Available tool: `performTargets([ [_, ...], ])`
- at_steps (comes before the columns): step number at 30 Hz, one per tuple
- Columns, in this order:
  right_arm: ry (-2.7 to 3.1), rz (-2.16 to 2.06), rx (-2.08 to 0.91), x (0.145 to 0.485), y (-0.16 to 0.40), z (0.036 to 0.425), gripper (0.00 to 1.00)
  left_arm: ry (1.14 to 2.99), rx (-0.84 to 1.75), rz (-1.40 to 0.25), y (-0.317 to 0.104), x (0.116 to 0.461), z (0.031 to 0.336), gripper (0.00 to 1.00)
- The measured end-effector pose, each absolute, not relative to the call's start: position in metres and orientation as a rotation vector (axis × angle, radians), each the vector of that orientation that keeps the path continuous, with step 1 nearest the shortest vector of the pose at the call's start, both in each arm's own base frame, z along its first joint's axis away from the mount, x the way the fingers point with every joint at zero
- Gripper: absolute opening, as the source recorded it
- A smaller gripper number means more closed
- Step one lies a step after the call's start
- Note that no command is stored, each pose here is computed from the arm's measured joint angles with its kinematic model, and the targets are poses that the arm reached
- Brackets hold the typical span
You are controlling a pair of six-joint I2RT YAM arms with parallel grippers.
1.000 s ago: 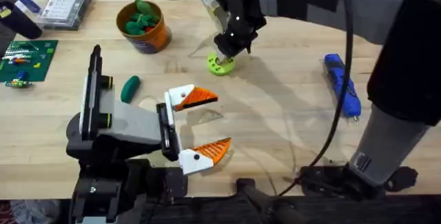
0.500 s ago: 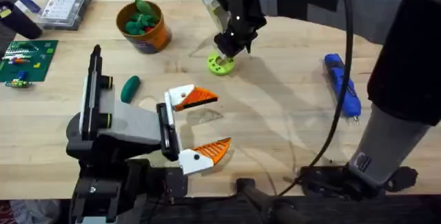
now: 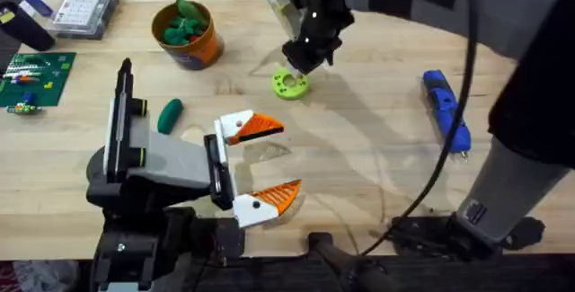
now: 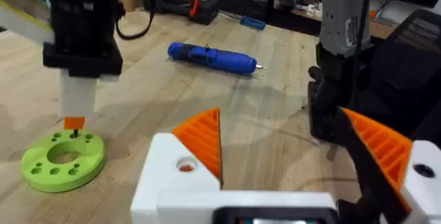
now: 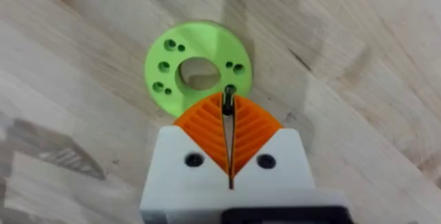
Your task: Pick up the gripper from the table and insert it into the empty holder that is missing its gripper. Then pick up a screw, insert it into the mounting hole, and use the screwdriver to tighten it. Finally, clean up the table by picking up the vegetable and placing it into the bucket.
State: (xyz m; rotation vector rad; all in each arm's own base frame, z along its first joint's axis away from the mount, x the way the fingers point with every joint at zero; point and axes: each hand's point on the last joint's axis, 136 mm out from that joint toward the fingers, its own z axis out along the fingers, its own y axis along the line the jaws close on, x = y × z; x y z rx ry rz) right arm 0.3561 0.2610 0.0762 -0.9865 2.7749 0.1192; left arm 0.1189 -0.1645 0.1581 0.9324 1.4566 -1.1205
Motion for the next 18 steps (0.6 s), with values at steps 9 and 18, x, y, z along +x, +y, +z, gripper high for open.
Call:
performTargets([
  [9,2.728,0.142,-0.976,0.359,0.264,0.128,0.004,1.457,0.932,-1.12,-0.164,0.119,0.158,0.989],
  [18,2.685,0.159,-0.973,0.357,0.266,0.175,0.004,1.457,0.932,-1.121,-0.164,0.119,0.158,0.989],
])
